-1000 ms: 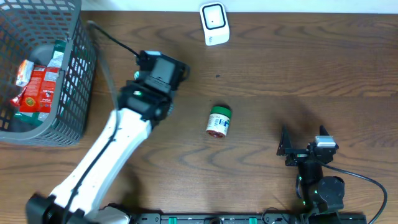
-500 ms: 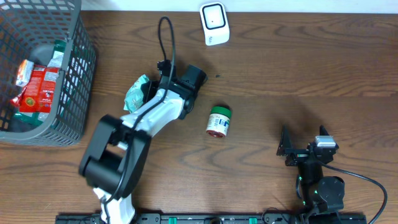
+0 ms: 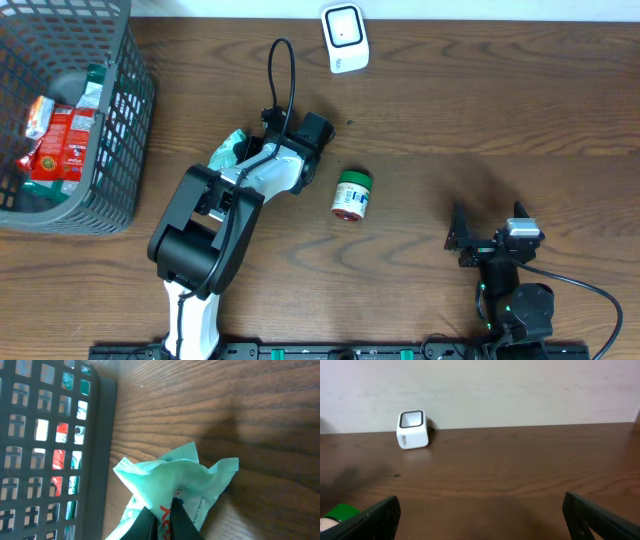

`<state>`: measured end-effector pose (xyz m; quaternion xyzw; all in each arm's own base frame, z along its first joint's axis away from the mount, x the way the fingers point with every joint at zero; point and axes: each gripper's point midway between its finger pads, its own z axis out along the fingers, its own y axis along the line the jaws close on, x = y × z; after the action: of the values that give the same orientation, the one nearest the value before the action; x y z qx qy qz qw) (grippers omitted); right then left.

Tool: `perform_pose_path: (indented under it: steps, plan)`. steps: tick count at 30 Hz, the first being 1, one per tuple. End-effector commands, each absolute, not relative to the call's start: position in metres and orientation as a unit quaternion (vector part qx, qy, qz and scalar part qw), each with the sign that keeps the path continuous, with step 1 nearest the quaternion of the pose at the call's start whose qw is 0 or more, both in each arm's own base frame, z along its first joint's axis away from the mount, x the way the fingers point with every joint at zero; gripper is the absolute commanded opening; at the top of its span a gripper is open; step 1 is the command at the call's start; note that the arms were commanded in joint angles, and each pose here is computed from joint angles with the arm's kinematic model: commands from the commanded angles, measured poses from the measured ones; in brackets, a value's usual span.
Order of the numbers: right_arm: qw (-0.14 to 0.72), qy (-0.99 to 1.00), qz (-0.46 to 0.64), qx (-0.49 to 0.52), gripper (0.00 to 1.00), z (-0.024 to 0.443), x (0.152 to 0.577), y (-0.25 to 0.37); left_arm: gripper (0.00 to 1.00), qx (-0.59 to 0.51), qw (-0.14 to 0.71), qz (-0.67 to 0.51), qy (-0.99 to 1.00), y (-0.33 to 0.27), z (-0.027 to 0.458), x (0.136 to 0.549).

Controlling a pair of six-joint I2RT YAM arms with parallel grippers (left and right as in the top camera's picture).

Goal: Scan the item barcode
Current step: 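Carry the wipes pack toward the scanner beside the jar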

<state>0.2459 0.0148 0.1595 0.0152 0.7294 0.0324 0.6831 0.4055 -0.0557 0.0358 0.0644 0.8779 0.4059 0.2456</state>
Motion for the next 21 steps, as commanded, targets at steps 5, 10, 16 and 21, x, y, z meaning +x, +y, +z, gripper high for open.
perform_pose_path:
  steps: [5,10,16,21]
  plan:
    - [0.684,0.729,0.022,0.022,0.99,0.159,0.246,0.010,0.08,0.082,0.217,0.386,0.893,-0.058,0.024,0.397]
    - [0.684,0.729,0.022,0.022,0.99,0.159,0.246,0.010,0.17,0.094,0.212,0.389,0.892,-0.063,0.024,0.393]
    - [0.684,0.729,0.022,0.022,0.99,0.159,0.246,0.010,0.17,0.112,0.213,0.387,0.890,-0.075,0.024,0.388]
    - [0.684,0.729,0.022,0.022,0.99,0.159,0.246,0.010,0.29,0.130,0.215,0.386,0.888,-0.087,0.025,0.383]
